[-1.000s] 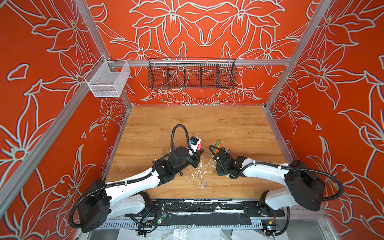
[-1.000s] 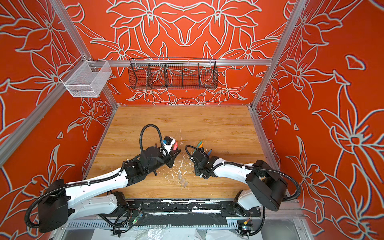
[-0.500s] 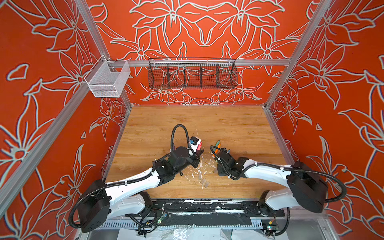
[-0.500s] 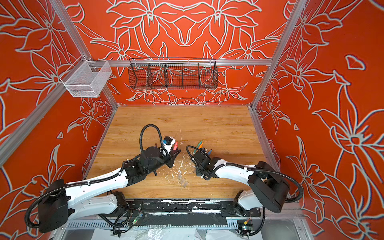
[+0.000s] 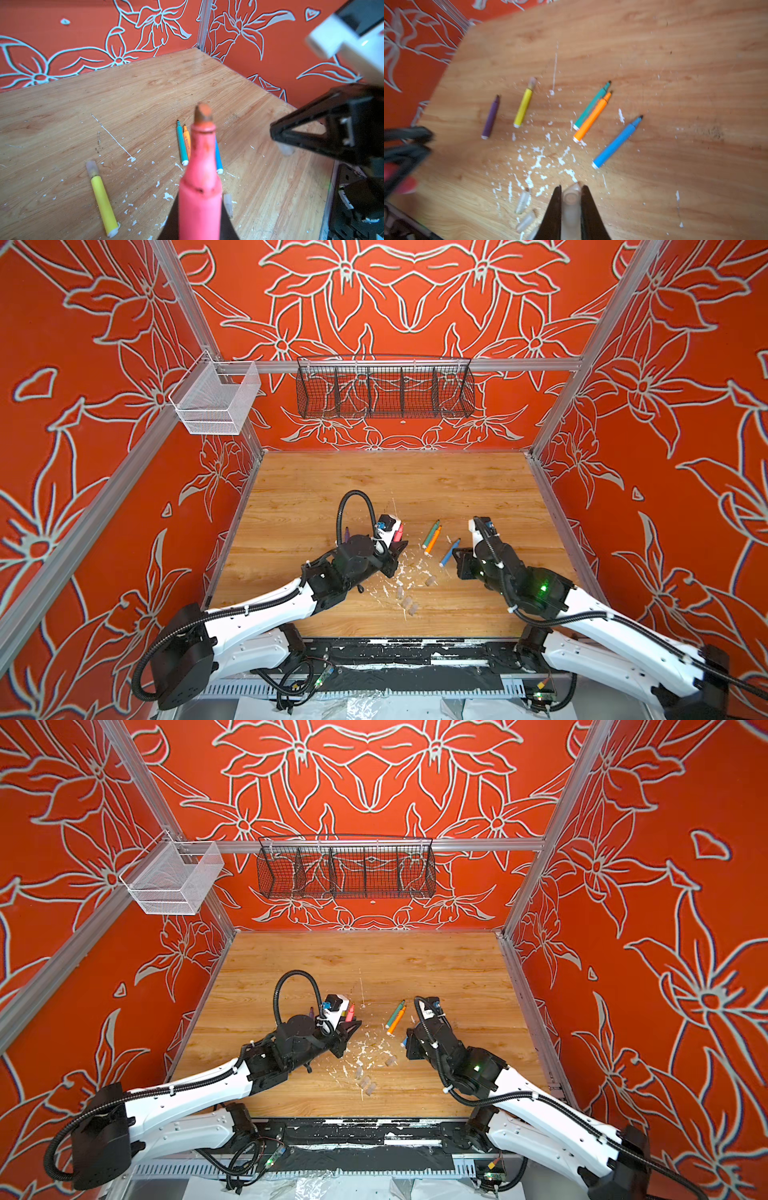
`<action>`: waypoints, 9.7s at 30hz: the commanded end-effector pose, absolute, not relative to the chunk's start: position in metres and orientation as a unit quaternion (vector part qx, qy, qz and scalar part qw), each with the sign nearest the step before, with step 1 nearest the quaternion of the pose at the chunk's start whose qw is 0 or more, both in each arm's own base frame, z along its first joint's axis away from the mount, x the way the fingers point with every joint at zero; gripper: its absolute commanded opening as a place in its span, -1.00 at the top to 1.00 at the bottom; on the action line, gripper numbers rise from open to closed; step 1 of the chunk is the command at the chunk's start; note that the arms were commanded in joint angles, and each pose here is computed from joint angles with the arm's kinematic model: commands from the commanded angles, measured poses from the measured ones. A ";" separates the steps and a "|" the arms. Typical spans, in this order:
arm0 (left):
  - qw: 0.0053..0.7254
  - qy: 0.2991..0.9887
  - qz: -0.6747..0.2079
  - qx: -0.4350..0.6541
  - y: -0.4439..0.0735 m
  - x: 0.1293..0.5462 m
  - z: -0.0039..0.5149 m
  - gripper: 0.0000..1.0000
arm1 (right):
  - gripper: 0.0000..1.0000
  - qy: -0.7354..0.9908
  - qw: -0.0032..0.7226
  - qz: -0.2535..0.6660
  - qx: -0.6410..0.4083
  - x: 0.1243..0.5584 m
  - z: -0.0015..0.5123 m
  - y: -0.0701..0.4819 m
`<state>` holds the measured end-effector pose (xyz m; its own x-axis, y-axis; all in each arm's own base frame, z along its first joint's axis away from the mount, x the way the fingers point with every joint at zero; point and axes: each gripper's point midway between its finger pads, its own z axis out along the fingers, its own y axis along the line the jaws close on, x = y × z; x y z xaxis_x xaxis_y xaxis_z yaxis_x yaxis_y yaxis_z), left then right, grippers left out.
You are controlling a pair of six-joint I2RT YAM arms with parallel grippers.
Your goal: Insert the pens into the pen caps
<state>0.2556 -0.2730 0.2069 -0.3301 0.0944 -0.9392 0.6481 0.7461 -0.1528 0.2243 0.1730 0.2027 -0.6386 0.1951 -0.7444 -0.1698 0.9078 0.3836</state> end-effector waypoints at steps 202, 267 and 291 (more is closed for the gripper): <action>0.672 0.642 -0.339 0.147 -0.241 0.318 0.423 1.00 | 1.00 0.778 0.348 0.512 -0.111 0.148 0.227 0.339; 0.419 0.896 -0.142 -0.046 -0.150 0.338 0.166 1.00 | -0.16 0.795 0.568 0.212 -0.018 0.220 0.251 0.177; 0.180 0.981 -0.065 -0.042 -0.175 0.347 0.050 1.00 | -0.65 0.836 0.515 -0.018 0.187 0.273 0.139 0.014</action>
<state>0.3527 -0.1749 0.0573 -0.9138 -0.0814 -0.3978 -0.0256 0.9893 -0.1436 0.2735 0.0252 0.1305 -0.4690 0.2666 -0.8420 0.2782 0.9494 0.1456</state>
